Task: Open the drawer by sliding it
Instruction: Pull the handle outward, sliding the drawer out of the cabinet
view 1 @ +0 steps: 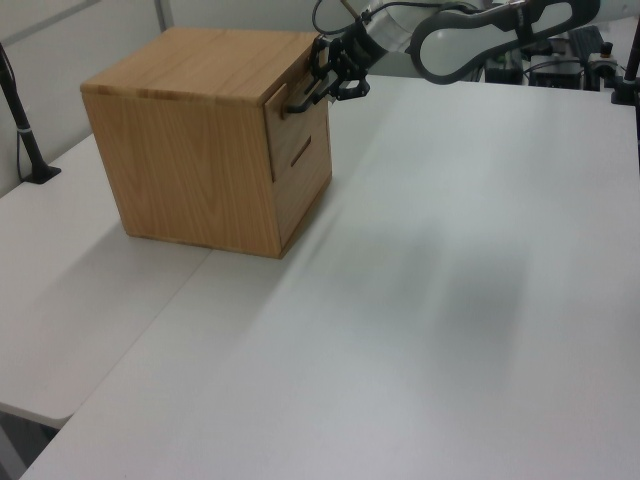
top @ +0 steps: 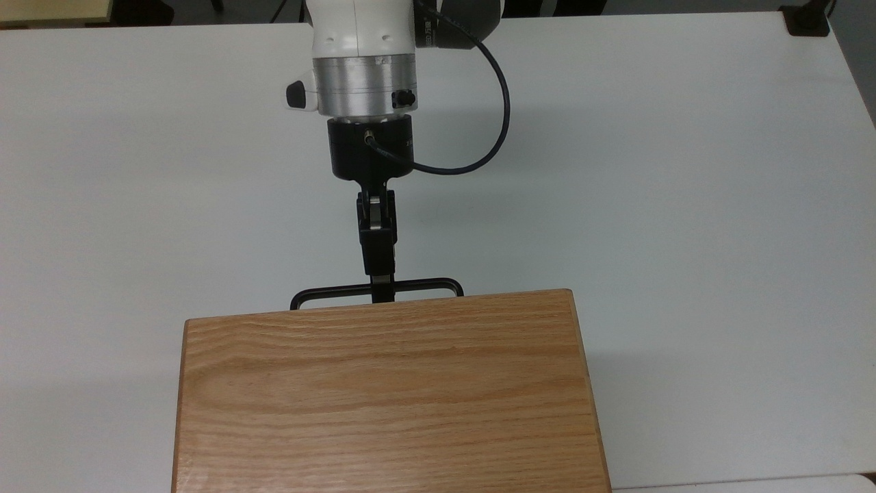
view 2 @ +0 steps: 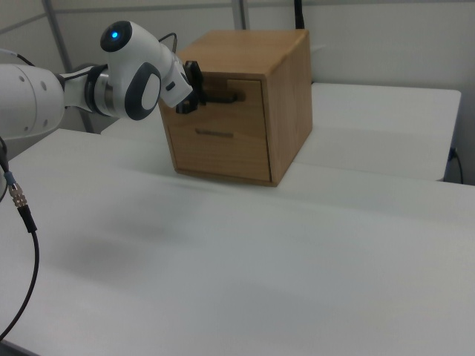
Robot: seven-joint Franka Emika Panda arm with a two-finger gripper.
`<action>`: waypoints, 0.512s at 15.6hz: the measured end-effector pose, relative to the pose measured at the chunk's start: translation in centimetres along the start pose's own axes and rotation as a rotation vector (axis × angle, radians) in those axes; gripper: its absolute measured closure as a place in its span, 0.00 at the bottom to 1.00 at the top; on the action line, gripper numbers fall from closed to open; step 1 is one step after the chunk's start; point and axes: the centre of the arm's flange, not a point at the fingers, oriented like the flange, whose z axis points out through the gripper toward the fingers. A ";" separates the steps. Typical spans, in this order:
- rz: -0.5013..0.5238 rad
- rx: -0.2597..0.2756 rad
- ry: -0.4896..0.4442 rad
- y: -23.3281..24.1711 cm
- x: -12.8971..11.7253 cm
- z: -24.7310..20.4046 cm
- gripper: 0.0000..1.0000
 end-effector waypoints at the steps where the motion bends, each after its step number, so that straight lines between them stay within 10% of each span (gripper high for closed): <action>1: 0.002 -0.001 0.000 0.0 0.0 0.0 0.85; 8: 0.010 -0.026 -0.001 1.5 0.0 -1.9 0.85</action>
